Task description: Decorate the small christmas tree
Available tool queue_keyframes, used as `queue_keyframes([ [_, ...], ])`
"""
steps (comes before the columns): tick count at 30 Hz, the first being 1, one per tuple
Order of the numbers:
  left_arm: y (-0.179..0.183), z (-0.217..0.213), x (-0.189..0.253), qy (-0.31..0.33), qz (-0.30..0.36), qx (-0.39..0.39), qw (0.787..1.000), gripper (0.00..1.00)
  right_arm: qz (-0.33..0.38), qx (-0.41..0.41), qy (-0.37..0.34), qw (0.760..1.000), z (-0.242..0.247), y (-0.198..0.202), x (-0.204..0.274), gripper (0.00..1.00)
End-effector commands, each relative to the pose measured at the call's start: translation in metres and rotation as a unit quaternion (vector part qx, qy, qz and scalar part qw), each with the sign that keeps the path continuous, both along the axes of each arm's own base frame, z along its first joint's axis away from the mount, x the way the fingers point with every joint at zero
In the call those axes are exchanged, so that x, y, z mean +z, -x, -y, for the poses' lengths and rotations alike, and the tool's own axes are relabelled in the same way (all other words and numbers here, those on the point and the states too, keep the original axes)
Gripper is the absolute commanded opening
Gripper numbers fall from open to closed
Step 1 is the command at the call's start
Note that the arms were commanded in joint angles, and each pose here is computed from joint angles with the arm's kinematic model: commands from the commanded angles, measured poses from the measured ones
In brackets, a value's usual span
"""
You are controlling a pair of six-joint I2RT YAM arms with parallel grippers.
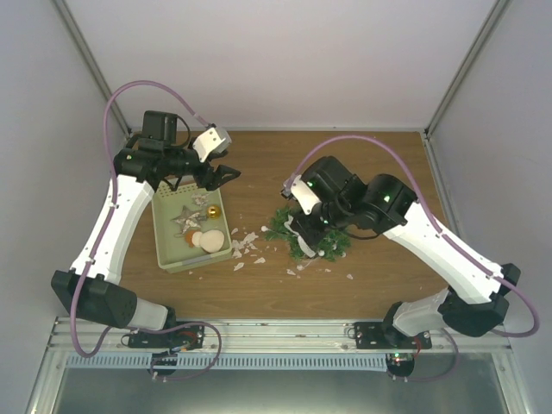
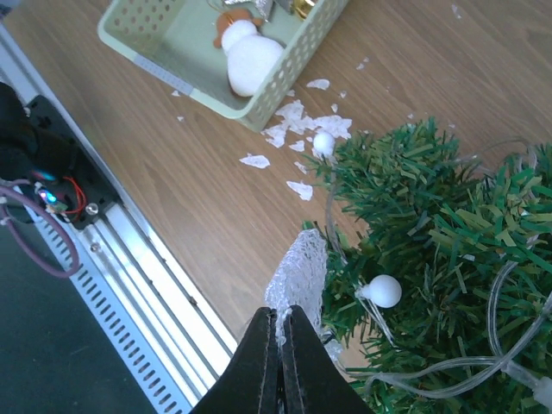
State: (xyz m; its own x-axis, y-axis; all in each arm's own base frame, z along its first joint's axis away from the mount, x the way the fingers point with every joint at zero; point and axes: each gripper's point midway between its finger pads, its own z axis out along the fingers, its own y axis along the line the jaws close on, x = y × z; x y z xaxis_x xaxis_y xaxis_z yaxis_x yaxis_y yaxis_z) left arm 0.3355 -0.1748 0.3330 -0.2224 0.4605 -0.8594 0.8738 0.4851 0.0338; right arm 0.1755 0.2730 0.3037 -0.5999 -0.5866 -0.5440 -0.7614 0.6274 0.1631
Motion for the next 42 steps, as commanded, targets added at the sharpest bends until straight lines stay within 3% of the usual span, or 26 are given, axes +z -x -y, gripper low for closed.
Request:
queue_keyframes([
  [1,0.002,-0.001,0.012,0.008,0.023,-0.005,1.000,0.75,0.009,0.014,-0.011,1.000,-0.002,0.007,0.016,0.01],
  [15,0.001,-0.002,0.006,0.002,0.018,-0.002,1.000,0.75,-0.003,0.029,0.010,1.000,-0.007,0.006,-0.012,0.01],
  [30,0.000,-0.002,0.002,0.000,0.014,-0.002,1.000,0.75,0.005,0.049,-0.045,0.998,-0.018,0.007,-0.005,0.02],
  [33,0.000,-0.003,0.002,-0.001,0.013,-0.002,1.000,0.75,0.007,0.038,-0.047,0.998,-0.014,0.001,-0.006,0.05],
  [35,0.000,-0.003,0.002,0.000,0.015,-0.001,1.000,0.75,0.013,0.023,-0.036,0.999,-0.009,-0.005,-0.008,0.21],
  [36,0.001,-0.002,0.002,0.000,0.014,-0.002,1.000,0.75,0.015,0.015,-0.030,0.999,-0.006,-0.008,-0.010,0.22],
  [42,0.002,-0.002,0.002,0.001,0.013,-0.003,1.000,0.75,0.043,-0.029,-0.002,0.999,0.009,-0.024,-0.005,0.12],
])
